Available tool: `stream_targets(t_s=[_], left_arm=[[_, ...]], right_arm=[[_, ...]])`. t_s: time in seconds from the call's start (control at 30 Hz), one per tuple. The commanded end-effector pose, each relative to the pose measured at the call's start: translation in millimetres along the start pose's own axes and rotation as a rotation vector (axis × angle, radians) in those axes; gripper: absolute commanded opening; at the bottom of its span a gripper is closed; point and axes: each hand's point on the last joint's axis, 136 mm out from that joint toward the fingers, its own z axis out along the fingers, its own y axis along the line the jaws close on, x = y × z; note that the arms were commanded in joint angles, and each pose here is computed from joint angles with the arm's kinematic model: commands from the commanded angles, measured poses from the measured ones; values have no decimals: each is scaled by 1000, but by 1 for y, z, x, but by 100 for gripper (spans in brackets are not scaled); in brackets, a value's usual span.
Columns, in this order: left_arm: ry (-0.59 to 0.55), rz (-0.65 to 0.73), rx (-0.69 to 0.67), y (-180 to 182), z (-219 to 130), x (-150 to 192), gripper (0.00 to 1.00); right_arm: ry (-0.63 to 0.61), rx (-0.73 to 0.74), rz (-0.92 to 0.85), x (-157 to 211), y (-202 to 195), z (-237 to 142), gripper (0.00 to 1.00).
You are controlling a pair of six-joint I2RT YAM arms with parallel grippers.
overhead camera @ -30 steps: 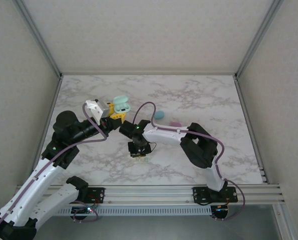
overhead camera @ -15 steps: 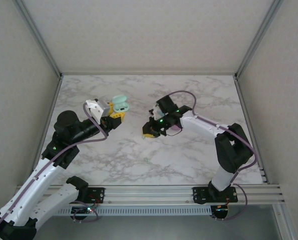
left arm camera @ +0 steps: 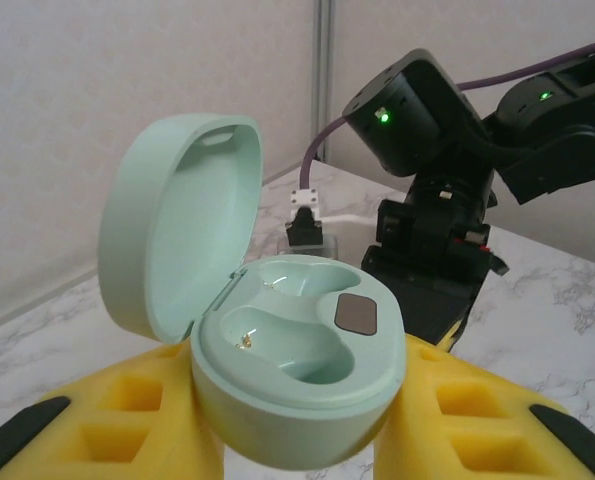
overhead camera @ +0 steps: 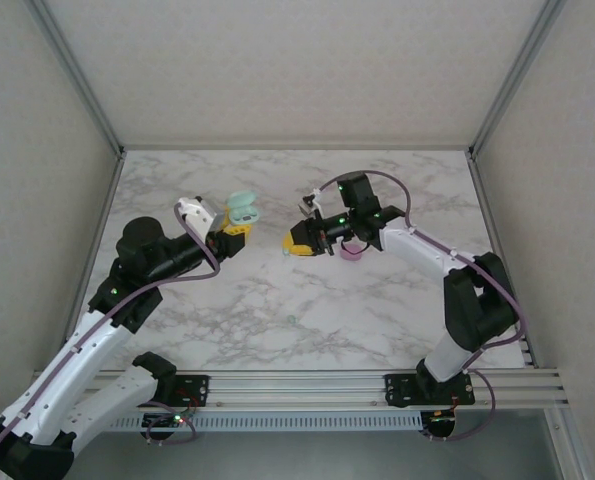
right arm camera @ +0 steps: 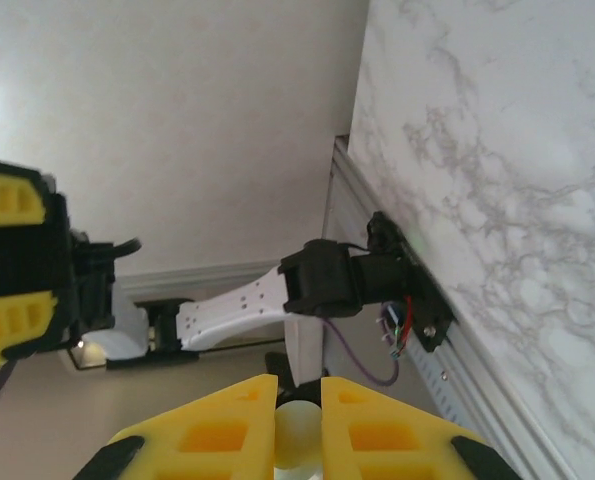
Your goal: Insert wireless bluetooth earbuds into charging case
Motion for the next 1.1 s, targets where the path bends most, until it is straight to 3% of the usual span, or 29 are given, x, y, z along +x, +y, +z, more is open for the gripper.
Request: stream_targets(t_s=[0.0, 0.37, 0.67, 1.07], left_arm=[[4, 21, 20, -3, 2, 3, 27], [24, 24, 119, -13, 20, 19, 28], [-15, 54, 193, -27, 27, 17, 29], [-22, 53, 227, -35, 29, 12, 28]], right_arm=[[-11, -10, -88, 4, 36, -13, 16], [-143, -56, -230, 1, 110, -35, 16], [-230, 42, -321, -3, 122, -38, 17], [-274, 50, -399, -13, 131, -26, 17]])
